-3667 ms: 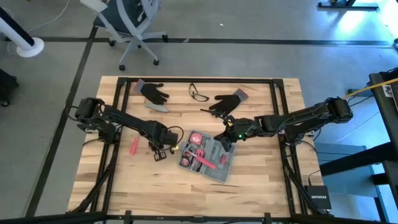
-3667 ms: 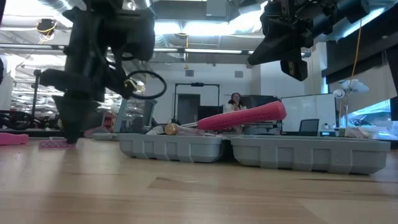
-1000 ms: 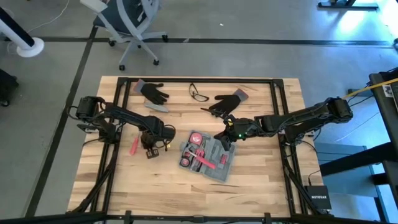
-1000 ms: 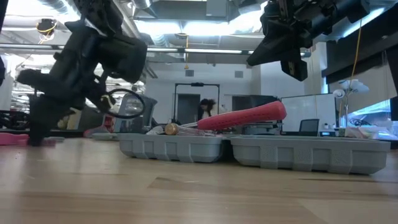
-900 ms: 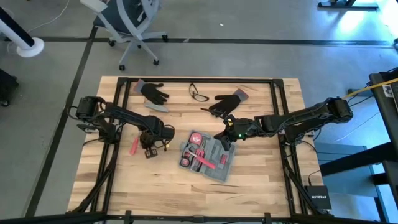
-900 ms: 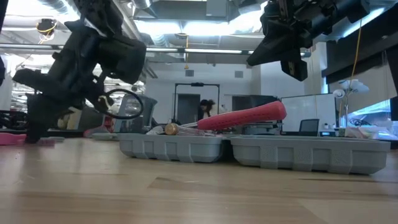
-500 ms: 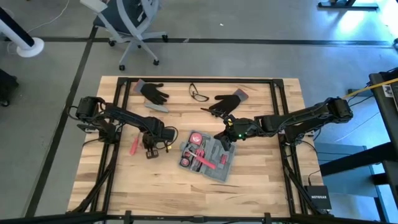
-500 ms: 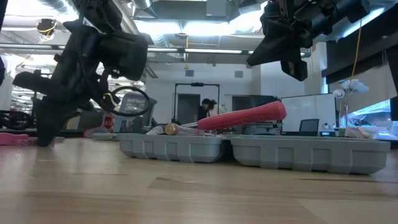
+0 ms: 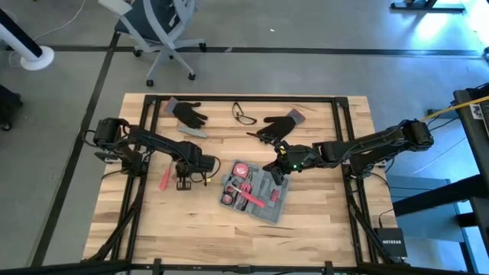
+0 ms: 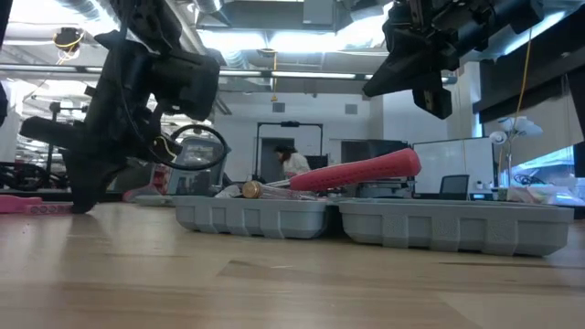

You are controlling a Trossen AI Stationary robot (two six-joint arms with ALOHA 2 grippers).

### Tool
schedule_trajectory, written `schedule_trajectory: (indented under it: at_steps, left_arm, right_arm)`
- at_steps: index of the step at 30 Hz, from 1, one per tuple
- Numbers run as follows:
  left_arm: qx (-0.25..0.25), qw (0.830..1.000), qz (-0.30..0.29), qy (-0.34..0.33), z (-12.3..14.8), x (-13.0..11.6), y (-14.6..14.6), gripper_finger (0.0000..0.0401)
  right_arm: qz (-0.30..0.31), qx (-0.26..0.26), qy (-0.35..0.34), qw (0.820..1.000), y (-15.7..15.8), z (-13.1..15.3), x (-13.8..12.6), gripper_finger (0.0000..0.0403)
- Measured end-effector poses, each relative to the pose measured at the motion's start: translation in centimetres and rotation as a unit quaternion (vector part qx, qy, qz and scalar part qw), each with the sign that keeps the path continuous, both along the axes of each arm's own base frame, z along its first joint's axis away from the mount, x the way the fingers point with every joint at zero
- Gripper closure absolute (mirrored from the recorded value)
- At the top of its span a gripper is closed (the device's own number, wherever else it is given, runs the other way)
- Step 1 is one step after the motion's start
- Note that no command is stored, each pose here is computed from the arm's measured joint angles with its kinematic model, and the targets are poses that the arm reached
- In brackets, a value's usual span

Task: Prefit tool cases
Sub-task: Move the left orange multi bit set to the middle left of the table

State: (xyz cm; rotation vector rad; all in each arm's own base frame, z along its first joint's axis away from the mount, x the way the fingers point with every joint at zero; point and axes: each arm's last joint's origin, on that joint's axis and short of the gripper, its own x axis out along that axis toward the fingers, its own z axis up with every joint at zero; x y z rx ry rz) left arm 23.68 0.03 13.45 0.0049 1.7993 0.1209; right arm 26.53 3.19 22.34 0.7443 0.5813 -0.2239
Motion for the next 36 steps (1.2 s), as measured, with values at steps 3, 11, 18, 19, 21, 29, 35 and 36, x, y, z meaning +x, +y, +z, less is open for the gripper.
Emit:
schedule_trajectory:
  at_steps: [3,11,18,19,21,29,35,36]
  left_arm:
    - [0.001,1.000,-0.001,0.001,0.0,0.0,0.4,0.0401]
    - [-0.002,1.000,-0.014,0.001,0.0,0.0,1.0,0.0401]
    - [-0.028,0.999,-0.039,-0.012,0.0,0.2,-0.6,0.0401]
    - [-0.030,0.999,-0.045,-0.010,0.0,0.2,-0.7,0.0401]
    - [-0.033,0.998,-0.053,-0.006,-0.1,0.0,-0.8,0.0401]
    - [-0.037,0.999,-0.039,0.001,-0.5,-0.4,0.1,0.0401]
    - [-0.040,0.998,-0.054,0.012,-0.5,-0.6,0.6,0.0401]
    - [-0.038,0.997,-0.058,0.016,-0.5,-0.7,0.7,0.0401]
  right_arm:
    - [0.000,0.000,0.000,1.000,0.0,0.0,0.0,0.0402]
    - [0.001,0.001,0.000,1.000,0.0,0.0,0.0,0.0402]
    - [0.001,0.000,0.000,1.000,0.0,0.0,0.0,0.0402]
    - [-0.001,-0.001,0.000,1.000,0.0,0.0,0.0,0.0402]
    - [-0.006,-0.004,-0.001,1.000,0.0,0.0,0.0,0.0402]
    - [-0.010,-0.008,-0.001,1.000,-0.1,0.0,0.0,0.0402]
    - [-0.010,-0.007,-0.001,1.000,-0.1,0.0,0.0,0.0402]
    - [-0.009,-0.007,-0.001,1.000,-0.1,0.0,0.0,0.0402]
